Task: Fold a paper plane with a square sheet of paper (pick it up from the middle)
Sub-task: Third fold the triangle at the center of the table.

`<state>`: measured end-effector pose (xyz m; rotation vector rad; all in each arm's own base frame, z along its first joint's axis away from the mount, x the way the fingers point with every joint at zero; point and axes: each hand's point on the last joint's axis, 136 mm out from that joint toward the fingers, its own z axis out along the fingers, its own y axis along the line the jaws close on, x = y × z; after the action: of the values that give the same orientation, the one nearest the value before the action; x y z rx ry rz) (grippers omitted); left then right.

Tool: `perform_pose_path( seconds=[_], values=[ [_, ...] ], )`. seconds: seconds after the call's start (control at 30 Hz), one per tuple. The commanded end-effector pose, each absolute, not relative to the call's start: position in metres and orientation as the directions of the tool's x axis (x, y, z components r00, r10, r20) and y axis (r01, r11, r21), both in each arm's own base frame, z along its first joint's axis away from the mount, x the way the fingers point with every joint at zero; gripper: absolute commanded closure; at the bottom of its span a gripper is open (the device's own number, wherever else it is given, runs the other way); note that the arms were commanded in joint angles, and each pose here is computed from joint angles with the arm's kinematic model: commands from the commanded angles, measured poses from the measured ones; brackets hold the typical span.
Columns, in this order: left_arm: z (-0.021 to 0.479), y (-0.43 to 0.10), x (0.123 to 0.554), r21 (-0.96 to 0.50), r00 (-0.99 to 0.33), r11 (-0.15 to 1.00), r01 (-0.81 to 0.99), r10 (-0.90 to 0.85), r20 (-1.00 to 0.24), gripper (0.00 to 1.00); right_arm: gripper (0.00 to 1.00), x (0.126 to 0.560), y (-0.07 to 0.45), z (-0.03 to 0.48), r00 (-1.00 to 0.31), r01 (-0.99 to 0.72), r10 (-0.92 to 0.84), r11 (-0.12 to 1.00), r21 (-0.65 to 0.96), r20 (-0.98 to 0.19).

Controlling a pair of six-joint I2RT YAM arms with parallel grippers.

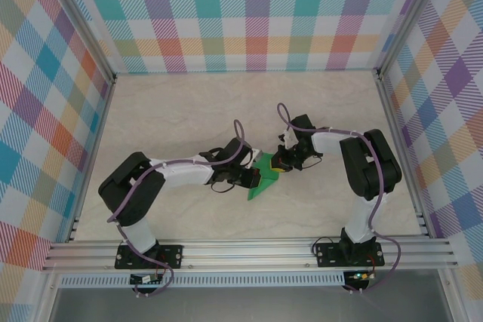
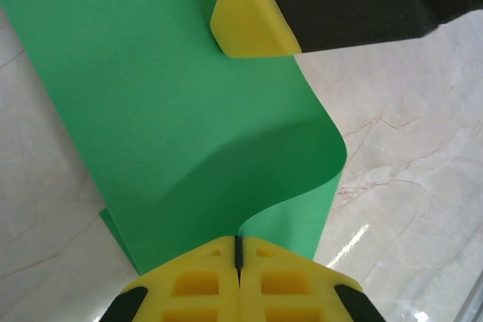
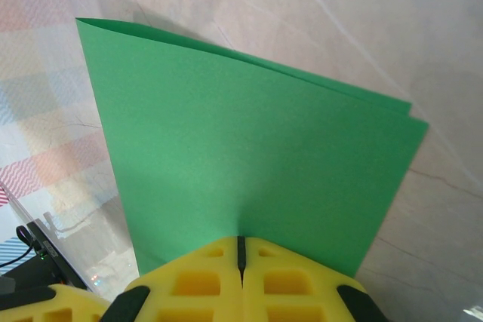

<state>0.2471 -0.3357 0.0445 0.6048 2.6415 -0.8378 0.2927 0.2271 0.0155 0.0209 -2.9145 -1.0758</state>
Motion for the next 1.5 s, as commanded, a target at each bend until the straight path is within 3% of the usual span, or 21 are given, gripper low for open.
perform_pose_path(
  seconds=[0.0, 0.8, 1.47],
  values=[
    [0.043, -0.329, 0.257, -0.447, -0.865, 0.761, 0.471, 0.299, -0.403, 1.0, 0.96, 0.289, 0.22, 0.003, -0.999, 0.001, -0.029, 0.801, 0.599, 0.041],
    [0.027, -0.314, 0.273, -0.372, -0.876, 0.821, 0.433, 0.286, -0.389, 1.0, 0.95, 0.291, 0.22, 0.004, -0.999, 0.026, -0.007, 0.8, 0.6, 0.053],
    [0.017, -0.306, 0.262, -0.38, -0.899, 0.835, 0.399, 0.275, -0.339, 1.0, 0.95, 0.292, 0.218, 0.002, -0.998, 0.049, 0.016, 0.807, 0.588, 0.062]
  ],
)
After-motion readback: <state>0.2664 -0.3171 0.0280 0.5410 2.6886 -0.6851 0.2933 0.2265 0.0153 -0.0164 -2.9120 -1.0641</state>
